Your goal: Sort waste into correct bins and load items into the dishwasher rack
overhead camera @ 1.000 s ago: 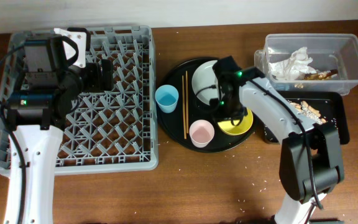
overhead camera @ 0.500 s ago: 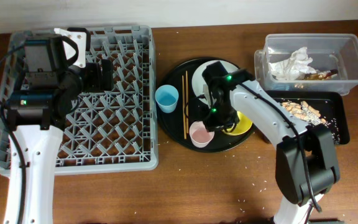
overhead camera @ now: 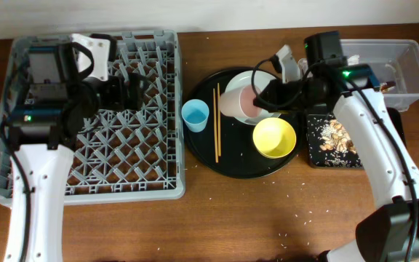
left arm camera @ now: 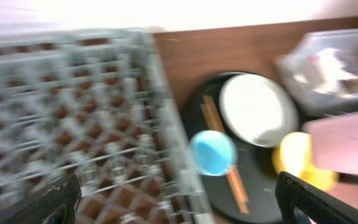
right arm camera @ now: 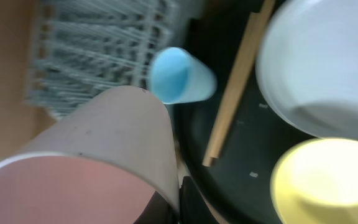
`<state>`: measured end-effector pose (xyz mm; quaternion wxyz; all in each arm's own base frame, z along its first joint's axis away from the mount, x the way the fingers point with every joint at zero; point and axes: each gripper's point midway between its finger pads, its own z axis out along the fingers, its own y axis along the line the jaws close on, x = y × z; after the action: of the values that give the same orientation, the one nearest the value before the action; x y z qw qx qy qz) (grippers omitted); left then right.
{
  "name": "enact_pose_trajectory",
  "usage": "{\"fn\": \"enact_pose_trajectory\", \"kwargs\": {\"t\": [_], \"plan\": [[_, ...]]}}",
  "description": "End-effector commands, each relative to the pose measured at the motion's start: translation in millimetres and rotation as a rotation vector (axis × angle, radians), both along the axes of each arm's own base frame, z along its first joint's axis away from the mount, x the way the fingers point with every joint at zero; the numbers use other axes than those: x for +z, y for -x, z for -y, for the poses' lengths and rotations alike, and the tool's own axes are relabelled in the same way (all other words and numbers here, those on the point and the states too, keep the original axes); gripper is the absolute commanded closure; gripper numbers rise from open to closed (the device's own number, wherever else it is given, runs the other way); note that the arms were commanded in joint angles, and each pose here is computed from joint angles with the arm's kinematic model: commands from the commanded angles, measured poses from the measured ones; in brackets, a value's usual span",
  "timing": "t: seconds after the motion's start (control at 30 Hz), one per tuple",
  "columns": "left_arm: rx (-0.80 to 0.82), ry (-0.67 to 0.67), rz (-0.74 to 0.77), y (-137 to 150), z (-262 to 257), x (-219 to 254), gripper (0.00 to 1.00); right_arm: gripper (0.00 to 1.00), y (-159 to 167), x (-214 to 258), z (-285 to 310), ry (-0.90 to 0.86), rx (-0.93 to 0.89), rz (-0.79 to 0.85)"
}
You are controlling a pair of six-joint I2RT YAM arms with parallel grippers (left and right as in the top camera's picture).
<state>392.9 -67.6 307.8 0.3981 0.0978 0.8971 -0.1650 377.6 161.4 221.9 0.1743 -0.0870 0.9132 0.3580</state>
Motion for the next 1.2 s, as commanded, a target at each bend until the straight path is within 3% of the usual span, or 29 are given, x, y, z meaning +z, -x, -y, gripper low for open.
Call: {"fn": "enact_pose_trajectory", "kwargs": {"t": [0.0,0.07,0.13,0.23,0.47,0.57,0.6,0.63,1.1,1.17], "plan": [[-0.358,0.345,-0.093,10.8,68.0,-1.6,0.01,0.96,9.5,31.4,-39.8,-0.273,0.182,0.064],[-0.474,0.502,-0.167,13.4,86.8,-9.0,0.01,0.96,9.7,35.4,-46.8,-0.298,0.208,0.082],[-0.630,0.755,-0.263,17.3,104.2,-12.4,0.01,0.96,11.5,37.3,-53.7,-0.306,0.230,0.093],[-0.697,0.982,-0.386,13.3,108.4,-23.3,0.01,0.96,8.1,39.7,-63.8,-0.317,0.241,0.112],[-0.697,1.016,-0.549,25.0,136.7,-32.4,0.02,0.96,-18.9,15.2,-99.1,-0.346,0.244,0.106],[-0.736,1.006,-0.571,34.1,152.5,-32.4,0.11,0.96,-19.0,14.2,-117.7,-0.360,0.275,0.128],[-0.740,1.005,-0.574,35.2,154.1,-32.4,0.19,0.96,-18.2,13.7,-120.9,-0.357,0.274,0.127],[-0.740,1.005,-0.574,35.3,154.4,-32.4,0.21,0.96,-17.4,13.9,-122.3,-0.358,0.277,0.126],[-0.686,1.017,-0.534,21.5,131.1,-32.3,0.21,0.96,-8.1,8.3,-121.0,-0.358,0.277,0.060],[-0.689,1.015,-0.529,21.0,131.1,-32.1,0.30,0.96,-8.2,8.3,-121.0,-0.358,0.277,0.060]]}}
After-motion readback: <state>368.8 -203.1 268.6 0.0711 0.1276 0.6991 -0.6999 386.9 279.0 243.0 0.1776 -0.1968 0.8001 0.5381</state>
